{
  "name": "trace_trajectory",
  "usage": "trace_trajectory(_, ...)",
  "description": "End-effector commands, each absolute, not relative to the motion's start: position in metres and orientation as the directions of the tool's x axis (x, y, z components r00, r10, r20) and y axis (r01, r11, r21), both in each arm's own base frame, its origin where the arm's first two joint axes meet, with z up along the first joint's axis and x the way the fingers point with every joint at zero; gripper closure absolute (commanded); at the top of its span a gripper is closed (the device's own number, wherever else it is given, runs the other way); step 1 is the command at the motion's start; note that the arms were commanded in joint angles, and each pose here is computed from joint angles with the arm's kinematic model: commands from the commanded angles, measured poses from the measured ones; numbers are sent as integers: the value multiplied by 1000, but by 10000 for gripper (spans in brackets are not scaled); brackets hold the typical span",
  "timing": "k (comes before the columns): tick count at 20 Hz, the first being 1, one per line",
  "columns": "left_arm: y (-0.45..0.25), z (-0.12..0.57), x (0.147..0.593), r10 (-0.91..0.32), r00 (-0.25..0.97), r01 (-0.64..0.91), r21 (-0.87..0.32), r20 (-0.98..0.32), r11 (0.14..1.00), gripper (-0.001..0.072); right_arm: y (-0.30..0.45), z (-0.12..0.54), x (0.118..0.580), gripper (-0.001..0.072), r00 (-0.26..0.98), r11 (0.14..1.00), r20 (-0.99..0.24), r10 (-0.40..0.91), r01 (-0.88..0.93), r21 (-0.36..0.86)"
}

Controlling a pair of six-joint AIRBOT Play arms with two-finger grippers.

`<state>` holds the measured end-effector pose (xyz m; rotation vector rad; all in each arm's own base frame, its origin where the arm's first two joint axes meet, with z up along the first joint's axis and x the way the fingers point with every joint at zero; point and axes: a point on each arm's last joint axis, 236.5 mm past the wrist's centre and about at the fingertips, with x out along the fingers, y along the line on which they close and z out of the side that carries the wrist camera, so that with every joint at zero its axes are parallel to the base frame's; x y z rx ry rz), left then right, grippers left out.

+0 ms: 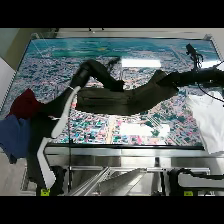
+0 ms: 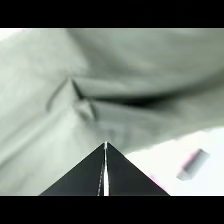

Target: Fold the shirts.

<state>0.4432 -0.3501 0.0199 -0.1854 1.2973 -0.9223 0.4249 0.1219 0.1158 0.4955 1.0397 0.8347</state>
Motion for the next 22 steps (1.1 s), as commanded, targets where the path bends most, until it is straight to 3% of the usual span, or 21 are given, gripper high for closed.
trace_trajectory(1, -274, 158, 432, -747, 98, 565, -581, -657, 585, 688, 141, 127, 428, 687, 264, 597, -536, 802, -344, 725)
trace_trajectory(4, -189, 296, 403, -743, 399, 633, -425, -538, 647, 688, 223, 163, 419, 687, 223, 455, -397, 890, -429, 780)
trace_trajectory(5, -165, 325, 390, -717, 483, 624, -377, -503, 684, 688, 258, 167, 419, 687, 232, 443, -377, 896, -457, 771)
trace_trajectory(8, -107, 372, 353, -608, 672, 529, -300, -423, 793, 688, 362, 148, 439, 687, 363, 479, -331, 871, -475, 738)
trace_trajectory(10, -85, 374, 337, -551, 725, 465, -295, -414, 834, 688, 428, 108, 449, 687, 472, 522, -305, 827, -445, 727)
trace_trajectory(11, -80, 369, 331, -534, 736, 442, -302, -417, 845, 688, 456, 80, 447, 648, 512, 546, -310, 801, -413, 729)
trace_trajectory(12, -76, 365, 327, -522, 744, 423, -311, -416, 851, 688, 484, 51, 435, 327, 505, 553, -329, 798, -397, 733)
trace_trajectory(13, -74, 359, 326, -514, 752, 406, -323, -414, 855, 688, 507, 40, 416, 65, 442, 512, -328, 835, -403, 759)
trace_trajectory(17, -75, 329, 319, -514, 736, 394, -339, -440, 854, 688, 486, 114, 400, 101, 296, 383, -247, 923, -632, 674)
trace_trajectory(18, -74, 321, 321, -516, 729, 392, -343, -450, 854, 688, 461, 136, 404, 223, 280, 374, -249, 927, -665, 646)
trace_trajectory(19, -73, 314, 323, -516, 725, 385, -352, -456, 853, 688, 433, 150, 409, 284, 279, 393, -277, 919, -689, 609)
trace_trajectory(22, -71, 296, 329, -518, 713, 366, -379, -473, 850, 688, 334, 142, 422, 272, 298, 560, -492, 818, -606, 564)
